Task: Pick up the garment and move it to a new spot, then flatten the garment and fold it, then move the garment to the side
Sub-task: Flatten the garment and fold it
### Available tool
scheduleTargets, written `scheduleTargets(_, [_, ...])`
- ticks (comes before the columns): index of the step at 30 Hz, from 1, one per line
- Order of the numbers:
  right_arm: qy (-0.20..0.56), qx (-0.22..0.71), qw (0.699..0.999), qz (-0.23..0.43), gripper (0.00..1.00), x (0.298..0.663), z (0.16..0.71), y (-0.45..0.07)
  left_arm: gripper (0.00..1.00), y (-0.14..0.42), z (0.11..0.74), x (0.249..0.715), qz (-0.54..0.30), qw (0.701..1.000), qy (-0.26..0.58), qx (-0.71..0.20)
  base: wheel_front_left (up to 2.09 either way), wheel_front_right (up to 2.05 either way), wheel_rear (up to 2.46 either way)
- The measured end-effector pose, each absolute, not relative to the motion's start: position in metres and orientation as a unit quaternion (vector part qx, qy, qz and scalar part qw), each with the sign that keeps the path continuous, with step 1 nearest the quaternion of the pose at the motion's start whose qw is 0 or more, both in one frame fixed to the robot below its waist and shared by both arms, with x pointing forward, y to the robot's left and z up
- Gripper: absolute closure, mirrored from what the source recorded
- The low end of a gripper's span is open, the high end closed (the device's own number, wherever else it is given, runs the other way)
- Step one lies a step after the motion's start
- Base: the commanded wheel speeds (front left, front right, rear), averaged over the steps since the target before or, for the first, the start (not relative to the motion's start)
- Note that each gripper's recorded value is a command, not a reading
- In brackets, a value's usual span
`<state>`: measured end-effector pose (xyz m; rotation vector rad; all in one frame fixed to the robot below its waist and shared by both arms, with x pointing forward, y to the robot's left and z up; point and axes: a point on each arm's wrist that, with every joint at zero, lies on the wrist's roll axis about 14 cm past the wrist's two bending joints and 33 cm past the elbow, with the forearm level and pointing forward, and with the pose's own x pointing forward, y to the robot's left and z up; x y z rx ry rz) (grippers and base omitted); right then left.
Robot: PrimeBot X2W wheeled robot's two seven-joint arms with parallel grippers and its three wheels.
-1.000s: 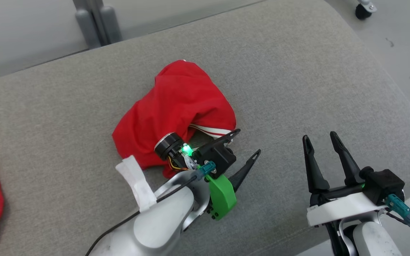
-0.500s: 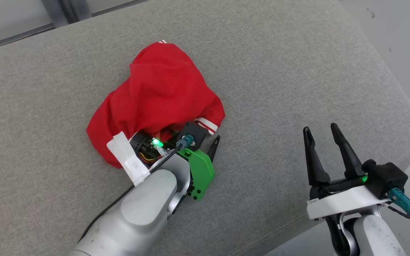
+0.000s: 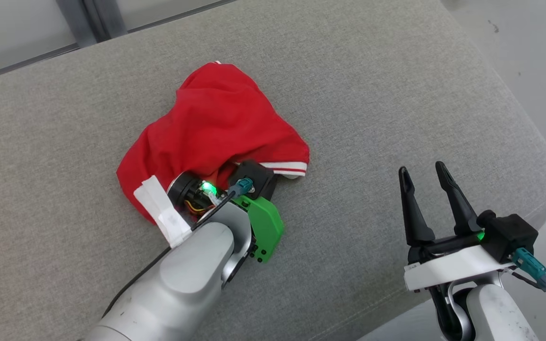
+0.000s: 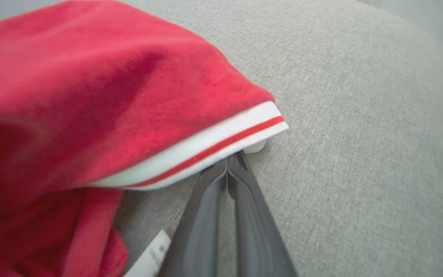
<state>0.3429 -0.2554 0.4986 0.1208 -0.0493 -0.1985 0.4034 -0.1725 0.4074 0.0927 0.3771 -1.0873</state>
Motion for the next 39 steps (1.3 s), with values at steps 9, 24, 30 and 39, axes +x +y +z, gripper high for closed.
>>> scheduleTargets(9, [-0.023,0.061,0.991,-0.118,0.00,0.336,0.498,-0.266,1.00,-0.198,0.438,0.400,-0.550,0.828,0.108,0.014,0.00,0.00,0.00])
scheduleTargets(24, [-0.033,0.070,0.988,-0.132,0.00,0.322,0.504,-0.272,0.00,-0.223,0.468,0.385,-0.579,0.811,0.069,0.056,0.00,0.00,0.00])
scheduleTargets(30, [-0.020,0.076,0.988,-0.134,0.00,0.325,0.496,-0.271,0.00,-0.218,0.427,0.378,-0.587,0.792,0.149,0.070,0.00,0.00,0.00])
scheduleTargets(39, [-0.009,0.079,0.986,-0.150,0.00,0.327,0.490,-0.280,0.00,-0.216,0.392,0.399,-0.570,0.793,0.187,0.109,0.00,0.00,0.00])
